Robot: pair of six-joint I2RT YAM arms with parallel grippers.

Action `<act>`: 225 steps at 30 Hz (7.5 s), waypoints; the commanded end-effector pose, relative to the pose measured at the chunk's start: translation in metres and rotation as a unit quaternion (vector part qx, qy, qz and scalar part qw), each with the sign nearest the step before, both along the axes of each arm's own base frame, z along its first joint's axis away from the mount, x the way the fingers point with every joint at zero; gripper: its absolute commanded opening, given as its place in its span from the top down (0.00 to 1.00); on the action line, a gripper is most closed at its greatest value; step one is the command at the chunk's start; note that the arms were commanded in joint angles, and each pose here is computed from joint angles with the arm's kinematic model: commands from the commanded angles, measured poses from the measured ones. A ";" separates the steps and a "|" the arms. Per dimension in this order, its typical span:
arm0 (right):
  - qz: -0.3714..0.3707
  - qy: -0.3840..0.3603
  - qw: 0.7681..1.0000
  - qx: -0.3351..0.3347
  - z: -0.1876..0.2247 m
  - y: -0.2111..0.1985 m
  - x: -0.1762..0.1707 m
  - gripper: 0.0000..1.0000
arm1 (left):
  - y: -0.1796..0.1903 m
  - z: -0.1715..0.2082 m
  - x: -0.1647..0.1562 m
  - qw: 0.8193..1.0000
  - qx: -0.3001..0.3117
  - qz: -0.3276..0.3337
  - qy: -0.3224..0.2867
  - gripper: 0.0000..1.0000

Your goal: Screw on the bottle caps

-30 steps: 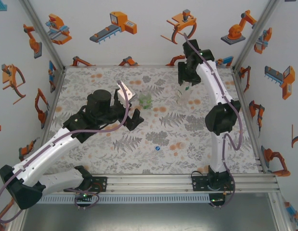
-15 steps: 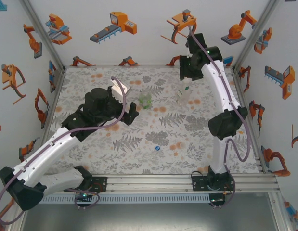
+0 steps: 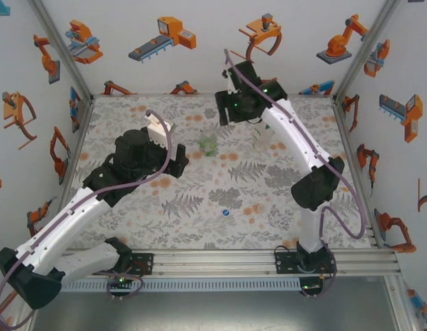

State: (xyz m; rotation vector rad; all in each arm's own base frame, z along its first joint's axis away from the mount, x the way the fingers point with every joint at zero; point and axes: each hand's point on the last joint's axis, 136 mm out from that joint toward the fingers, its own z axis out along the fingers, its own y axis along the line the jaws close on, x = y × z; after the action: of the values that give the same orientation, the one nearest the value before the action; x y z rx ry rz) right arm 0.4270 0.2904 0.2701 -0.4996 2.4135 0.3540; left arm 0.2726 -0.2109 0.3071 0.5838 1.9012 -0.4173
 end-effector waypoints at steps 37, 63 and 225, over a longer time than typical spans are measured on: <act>0.062 -0.044 0.997 0.017 -0.124 0.074 0.023 0.45 | 0.016 0.001 -0.011 1.000 -0.020 0.015 -0.008 0.16; -0.016 0.117 0.945 0.305 0.026 0.027 -0.126 0.56 | -0.063 0.032 -0.036 0.961 -0.103 -0.222 -0.126 0.10; -0.186 0.162 0.968 -0.055 -0.228 -0.139 -0.190 0.70 | -0.078 0.008 -0.034 0.963 -0.052 -0.251 -0.079 1.00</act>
State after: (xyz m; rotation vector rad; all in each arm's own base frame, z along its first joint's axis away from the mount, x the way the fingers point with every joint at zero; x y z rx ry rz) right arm 0.2351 0.1481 0.0319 0.0073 2.7864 0.1326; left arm 0.2454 -0.2851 0.3080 0.9289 1.5883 -0.7534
